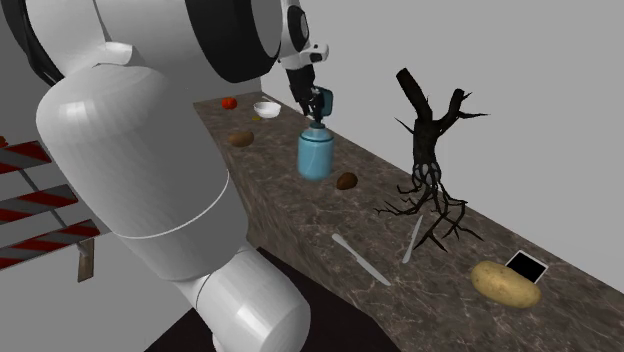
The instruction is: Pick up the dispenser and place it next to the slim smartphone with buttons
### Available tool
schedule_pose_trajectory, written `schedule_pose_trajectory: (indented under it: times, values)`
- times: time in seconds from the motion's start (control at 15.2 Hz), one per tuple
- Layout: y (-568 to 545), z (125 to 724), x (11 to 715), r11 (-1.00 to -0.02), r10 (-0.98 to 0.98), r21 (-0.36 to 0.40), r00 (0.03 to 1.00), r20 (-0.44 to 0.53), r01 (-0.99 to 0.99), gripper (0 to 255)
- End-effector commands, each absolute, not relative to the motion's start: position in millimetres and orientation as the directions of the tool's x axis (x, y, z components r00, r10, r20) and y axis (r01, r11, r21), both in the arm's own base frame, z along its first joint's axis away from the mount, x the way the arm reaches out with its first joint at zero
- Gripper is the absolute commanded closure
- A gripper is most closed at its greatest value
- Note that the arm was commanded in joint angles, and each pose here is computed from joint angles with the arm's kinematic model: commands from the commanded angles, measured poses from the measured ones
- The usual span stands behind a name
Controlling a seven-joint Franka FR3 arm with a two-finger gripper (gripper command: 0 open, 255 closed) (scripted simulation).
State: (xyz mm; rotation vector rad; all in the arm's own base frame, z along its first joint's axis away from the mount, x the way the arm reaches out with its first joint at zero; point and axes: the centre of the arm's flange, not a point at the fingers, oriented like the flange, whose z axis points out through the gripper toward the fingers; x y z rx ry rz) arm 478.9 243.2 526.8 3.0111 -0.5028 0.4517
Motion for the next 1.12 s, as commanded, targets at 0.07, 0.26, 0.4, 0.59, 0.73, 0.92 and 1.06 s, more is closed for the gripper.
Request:
schedule_pose_trajectory:
  times: [0.07, 0.26, 0.4, 0.59, 0.73, 0.92, 1.06]
  values:
    - [244.0, 543.6, 479.8, -0.945, -0.310, 0.006, 0.904, 0.295, -0.326, 255]
    - [244.0, 559.4, 479.8, -0.945, -0.310, 0.006, 0.904, 0.295, -0.326, 255]
    - [244.0, 570.0, 479.8, -0.945, -0.310, 0.006, 0.904, 0.295, -0.326, 255]
    - [244.0, 585.8, 479.8, -0.945, -0.310, 0.006, 0.904, 0.295, -0.326, 255]
    - [244.0, 596.4, 479.8, -0.945, -0.310, 0.006, 0.904, 0.295, -0.326, 255]
    - [244.0, 612.2, 479.8, -0.945, -0.310, 0.006, 0.904, 0.295, -0.326, 255]
    - [244.0, 622.8, 479.8, -0.945, -0.310, 0.006, 0.904, 0.295, -0.326, 255]
